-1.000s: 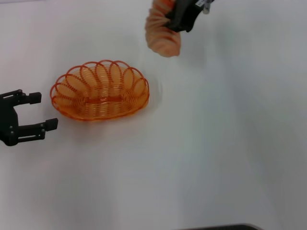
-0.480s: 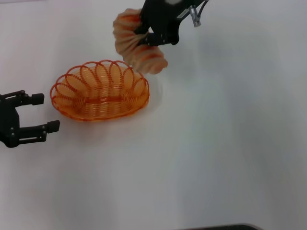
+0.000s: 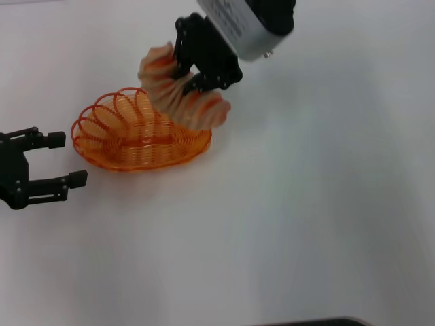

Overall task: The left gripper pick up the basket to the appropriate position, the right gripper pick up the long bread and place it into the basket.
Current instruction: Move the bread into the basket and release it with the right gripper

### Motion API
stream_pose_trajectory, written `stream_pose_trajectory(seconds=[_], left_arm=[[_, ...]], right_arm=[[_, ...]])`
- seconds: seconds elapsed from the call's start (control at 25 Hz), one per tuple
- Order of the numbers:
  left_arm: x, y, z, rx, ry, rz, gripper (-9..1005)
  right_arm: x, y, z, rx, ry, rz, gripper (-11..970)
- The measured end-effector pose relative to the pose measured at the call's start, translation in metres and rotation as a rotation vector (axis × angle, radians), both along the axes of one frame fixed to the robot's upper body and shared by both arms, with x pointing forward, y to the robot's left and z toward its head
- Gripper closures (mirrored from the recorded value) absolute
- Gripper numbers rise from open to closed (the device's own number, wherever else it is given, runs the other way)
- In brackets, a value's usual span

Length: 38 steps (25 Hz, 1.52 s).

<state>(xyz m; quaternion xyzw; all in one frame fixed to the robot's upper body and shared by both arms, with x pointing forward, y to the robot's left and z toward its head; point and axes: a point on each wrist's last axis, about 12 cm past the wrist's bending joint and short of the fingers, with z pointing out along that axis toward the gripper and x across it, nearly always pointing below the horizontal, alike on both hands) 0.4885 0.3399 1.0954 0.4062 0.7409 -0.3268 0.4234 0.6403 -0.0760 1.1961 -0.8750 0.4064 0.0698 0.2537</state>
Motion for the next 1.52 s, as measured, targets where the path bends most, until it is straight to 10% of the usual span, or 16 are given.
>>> stream_pose_trajectory(seconds=[0.6,1.52], left_arm=[[-0.007,0.002,-0.002,-0.062,-0.011,0.053,185],[-0.011,0.004,-0.004,-0.089,0.023,0.082,187]], right_arm=[[-0.007,0.027,-0.016,-0.038,-0.17,0.362,786],[-0.012,0.041,-0.033,-0.054,-0.286,0.536,790]])
